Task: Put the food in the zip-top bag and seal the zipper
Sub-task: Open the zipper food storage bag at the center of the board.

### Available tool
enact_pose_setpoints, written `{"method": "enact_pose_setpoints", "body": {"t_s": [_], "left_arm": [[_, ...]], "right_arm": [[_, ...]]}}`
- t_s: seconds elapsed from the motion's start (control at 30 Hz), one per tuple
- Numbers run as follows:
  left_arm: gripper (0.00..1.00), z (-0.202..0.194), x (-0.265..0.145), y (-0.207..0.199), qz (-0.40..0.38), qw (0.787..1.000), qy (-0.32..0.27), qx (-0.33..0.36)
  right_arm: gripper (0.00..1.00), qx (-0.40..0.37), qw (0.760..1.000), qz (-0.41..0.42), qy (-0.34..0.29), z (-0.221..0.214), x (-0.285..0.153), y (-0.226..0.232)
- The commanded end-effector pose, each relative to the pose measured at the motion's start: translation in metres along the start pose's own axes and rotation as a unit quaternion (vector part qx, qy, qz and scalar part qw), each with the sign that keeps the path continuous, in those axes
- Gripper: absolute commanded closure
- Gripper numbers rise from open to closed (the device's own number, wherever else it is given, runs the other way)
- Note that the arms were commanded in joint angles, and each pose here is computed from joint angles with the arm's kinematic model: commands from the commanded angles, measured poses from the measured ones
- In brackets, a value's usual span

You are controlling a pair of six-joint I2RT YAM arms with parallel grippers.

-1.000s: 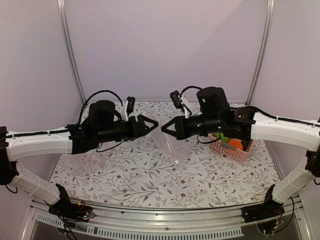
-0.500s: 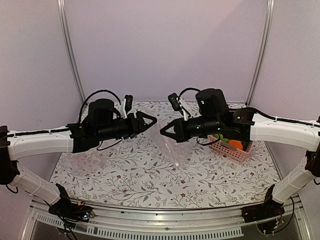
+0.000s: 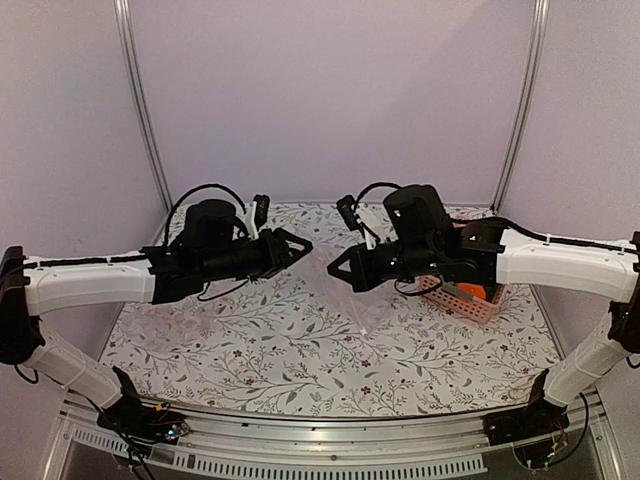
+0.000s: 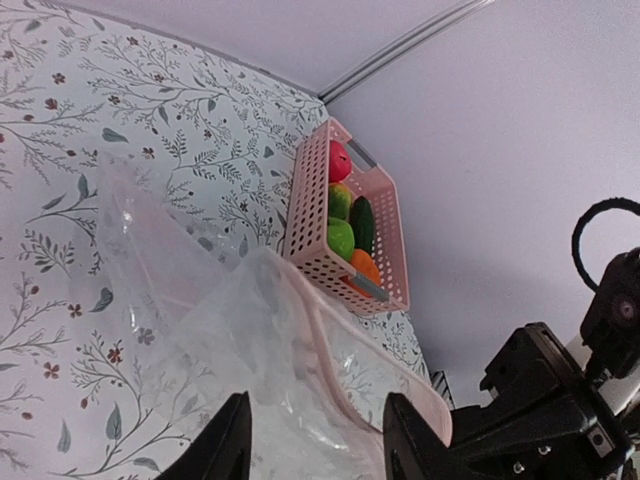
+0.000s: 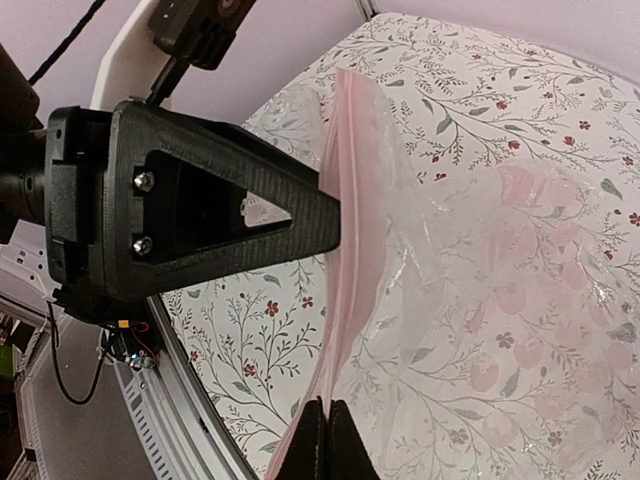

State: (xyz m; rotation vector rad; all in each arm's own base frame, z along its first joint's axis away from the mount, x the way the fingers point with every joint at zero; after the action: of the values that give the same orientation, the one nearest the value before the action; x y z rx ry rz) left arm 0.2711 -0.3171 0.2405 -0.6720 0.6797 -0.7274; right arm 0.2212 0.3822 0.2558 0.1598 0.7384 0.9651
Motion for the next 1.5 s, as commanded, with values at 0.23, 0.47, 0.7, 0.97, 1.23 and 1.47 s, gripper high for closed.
{"method": "enact_pose_setpoints", "body": {"t_s": [0.23, 0.47, 0.7, 0.97, 1.23, 1.47], "left_arm": [[0.64, -0.034, -0.011, 0.047, 0.056, 0.997, 0.044, -0.025], [0.64, -0.033, -0.017, 0.046, 0.05, 0.998, 0.038, -0.021], [0.43, -0.019, -0.014, 0.012, -0.004, 1.0, 0.026, -0.008], [0.26, -0.032, 0.0, 0.009, -0.013, 0.999, 0.046, -0.011], [0.32, -0.042, 0.015, 0.01, -0.019, 0.998, 0.063, -0.024], [0.55, -0.051, 0.022, 0.012, -0.022, 0.996, 0.075, -0.039]], "right_arm": [[1.0, 0.008, 0.996, -0.087, -0.016, 0.005, -0.002, -0.022], [1.0, 0.009, 0.996, -0.082, -0.012, 0.006, 0.003, -0.02], [1.0, 0.01, 0.997, -0.079, -0.01, 0.007, 0.009, -0.018], [1.0, 0.01, 0.996, -0.083, -0.006, 0.007, 0.017, -0.019], [1.0, 0.004, 0.995, -0.095, -0.005, 0.006, 0.02, -0.021], [1.0, 0.004, 0.992, -0.126, -0.009, 0.007, 0.02, -0.03]]}}
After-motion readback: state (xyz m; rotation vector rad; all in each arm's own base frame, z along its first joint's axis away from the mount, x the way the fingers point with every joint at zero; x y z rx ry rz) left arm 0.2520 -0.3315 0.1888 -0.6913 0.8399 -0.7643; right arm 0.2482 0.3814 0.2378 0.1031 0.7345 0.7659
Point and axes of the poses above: each gripper's point midway between its finger pads, its own x axis out along the fingers, its own y axis along the line the jaws close on, z = x × y, the point moved 3 cm from there along -x, back along the fingers, and after that the axes turned 2 degrees about x, right-handed, at the moved point
